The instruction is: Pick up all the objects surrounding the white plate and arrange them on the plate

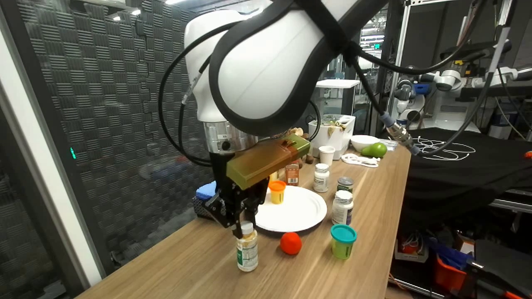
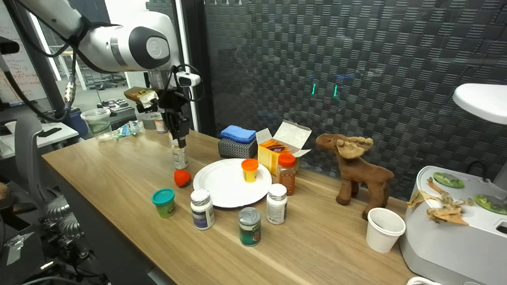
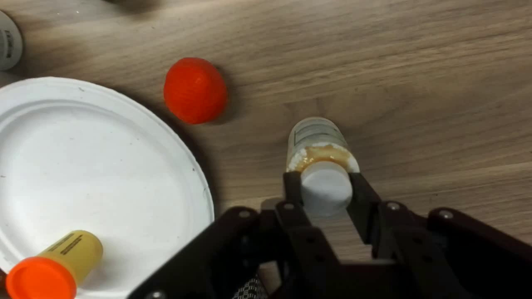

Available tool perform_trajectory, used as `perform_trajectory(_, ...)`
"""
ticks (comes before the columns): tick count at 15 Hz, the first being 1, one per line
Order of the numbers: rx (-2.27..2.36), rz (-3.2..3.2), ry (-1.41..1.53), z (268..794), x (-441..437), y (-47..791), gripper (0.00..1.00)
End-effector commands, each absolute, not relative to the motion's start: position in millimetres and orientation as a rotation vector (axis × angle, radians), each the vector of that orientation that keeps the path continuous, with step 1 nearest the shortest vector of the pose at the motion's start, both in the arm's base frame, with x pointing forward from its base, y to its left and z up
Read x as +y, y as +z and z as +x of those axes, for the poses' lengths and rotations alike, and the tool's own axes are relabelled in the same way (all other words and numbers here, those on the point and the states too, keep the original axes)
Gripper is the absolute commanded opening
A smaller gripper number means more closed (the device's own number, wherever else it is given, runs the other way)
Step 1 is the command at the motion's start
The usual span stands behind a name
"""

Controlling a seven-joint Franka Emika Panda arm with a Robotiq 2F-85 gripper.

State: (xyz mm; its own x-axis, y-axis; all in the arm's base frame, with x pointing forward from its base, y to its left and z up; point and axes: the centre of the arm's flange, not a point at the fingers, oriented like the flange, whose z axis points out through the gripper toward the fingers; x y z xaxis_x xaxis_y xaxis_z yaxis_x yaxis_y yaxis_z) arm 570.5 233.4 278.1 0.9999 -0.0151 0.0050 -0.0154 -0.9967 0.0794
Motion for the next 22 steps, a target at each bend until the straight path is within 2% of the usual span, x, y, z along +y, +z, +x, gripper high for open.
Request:
perform_trajectory(1,-0.038,3.055,0.068,571.5,237.6,289.6,0.05)
perform_trajectory(2,-0.041,3.052,0.07,569.3,236.9,294.2,0.08)
perform_trajectory(10,-0.353,3.006,0.14,573.5,161.3,358.0,0.08)
perform_trajectory(17,-0.445,2.926,0.024,594.5,125.4,304.2,0.08)
perform_trajectory(22,-0.535,2.893,0.059,607.3,117.4,295.6,0.08)
